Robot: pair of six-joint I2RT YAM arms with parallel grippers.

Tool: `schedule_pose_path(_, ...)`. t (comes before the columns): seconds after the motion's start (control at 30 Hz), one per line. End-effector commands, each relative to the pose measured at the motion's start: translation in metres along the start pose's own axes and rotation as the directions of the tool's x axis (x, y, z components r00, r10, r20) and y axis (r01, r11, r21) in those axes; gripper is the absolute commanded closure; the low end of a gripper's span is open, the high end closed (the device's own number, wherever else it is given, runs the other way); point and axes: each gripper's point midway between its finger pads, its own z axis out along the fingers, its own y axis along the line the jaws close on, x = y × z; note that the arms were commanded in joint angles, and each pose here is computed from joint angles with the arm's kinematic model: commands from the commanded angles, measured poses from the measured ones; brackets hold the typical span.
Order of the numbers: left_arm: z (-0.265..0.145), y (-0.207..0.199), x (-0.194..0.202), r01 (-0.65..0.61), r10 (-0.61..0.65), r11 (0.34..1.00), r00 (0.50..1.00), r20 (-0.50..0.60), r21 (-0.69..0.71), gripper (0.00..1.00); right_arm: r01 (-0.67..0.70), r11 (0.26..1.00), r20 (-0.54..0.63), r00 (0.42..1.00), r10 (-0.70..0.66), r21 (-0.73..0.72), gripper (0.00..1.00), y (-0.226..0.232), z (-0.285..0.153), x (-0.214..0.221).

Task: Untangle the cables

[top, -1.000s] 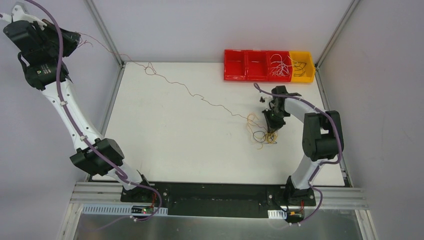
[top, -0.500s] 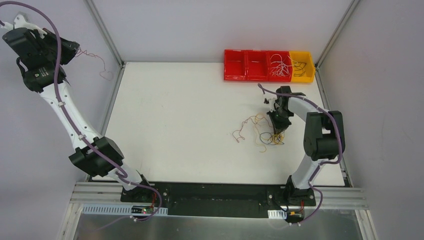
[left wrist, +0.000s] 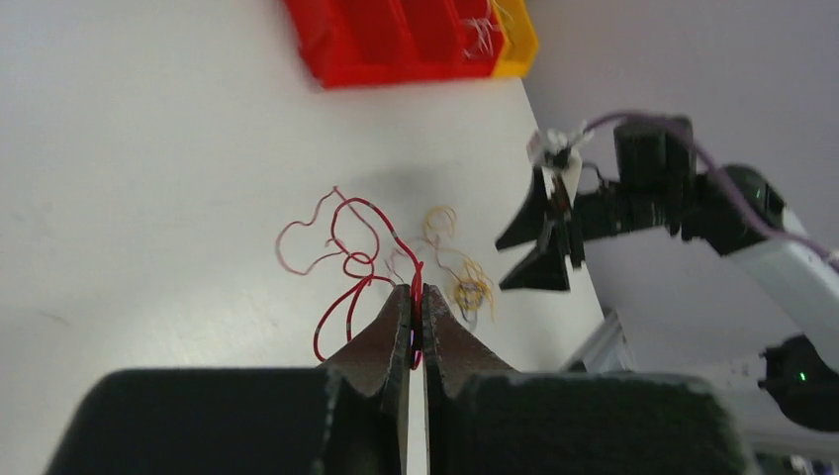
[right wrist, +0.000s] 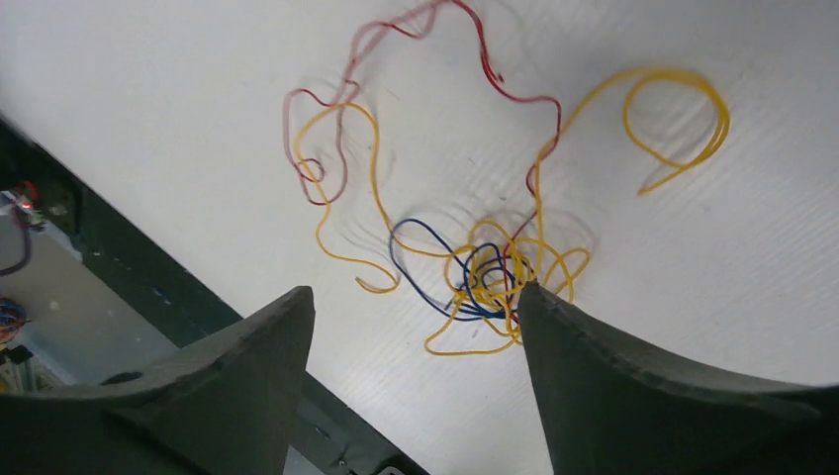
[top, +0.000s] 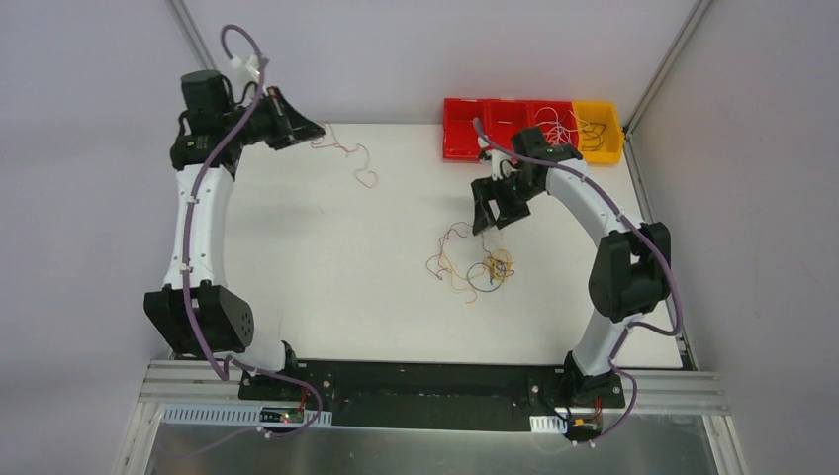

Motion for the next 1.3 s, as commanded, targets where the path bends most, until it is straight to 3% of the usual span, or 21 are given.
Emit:
schedule_pose_path(0.0, 0.016, -0.057, 0.054, -0.064, 0.096, 0.973, 0.986, -0.139, 0.223, 1.0, 0.042, 0.985, 0.146, 0.989, -0.017, -0.167, 0.17, 0.052, -0.06, -0.035)
schedule_pose_path(0.17, 0.041, -0.094, 0.119, 0.005, 0.12, 0.93, 0.94, -0.318, 0.366, 1.0, 0.161, 0.947, 0.339, 0.939, -0.06, -0.279, 0.02, 0.109, -0.107, -0.071)
schedule_pose_path(0.37, 0.049, -0.133, 0.163, 0.086, 0.165, 0.869, 0.878, -0.449, 0.488, 1.0, 0.334, 0.893, 0.399, 0.895, -0.199, -0.303, 0.01, 0.172, -0.122, -0.067)
schedule_pose_path(0.57, 0.045, -0.158, 0.182, 0.145, 0.192, 0.821, 0.84, -0.507, 0.552, 1.0, 0.404, 0.859, 0.422, 0.87, -0.255, -0.313, 0.01, 0.206, -0.12, -0.065)
schedule_pose_path(0.77, 0.04, -0.172, 0.182, 0.184, 0.198, 0.788, 0.827, -0.525, 0.587, 1.0, 0.416, 0.868, 0.43, 0.859, -0.277, -0.272, 0.02, 0.211, -0.101, -0.074)
schedule_pose_path(1.07, 0.037, -0.181, 0.176, 0.22, 0.179, 0.768, 0.828, -0.532, 0.602, 1.0, 0.384, 0.897, 0.443, 0.858, -0.259, -0.22, 0.28, 0.202, -0.089, -0.09)
schedule_pose_path(1.13, 0.037, -0.182, 0.174, 0.225, 0.175, 0.764, 0.83, -0.53, 0.604, 1.0, 0.386, 0.895, 0.446, 0.857, -0.259, -0.222, 0.43, 0.202, -0.088, -0.092)
schedule_pose_path(1.27, 0.037, -0.184, 0.166, 0.217, 0.171, 0.762, 0.842, -0.512, 0.61, 1.0, 0.396, 0.886, 0.441, 0.858, -0.263, -0.241, 0.9, 0.204, -0.087, -0.085)
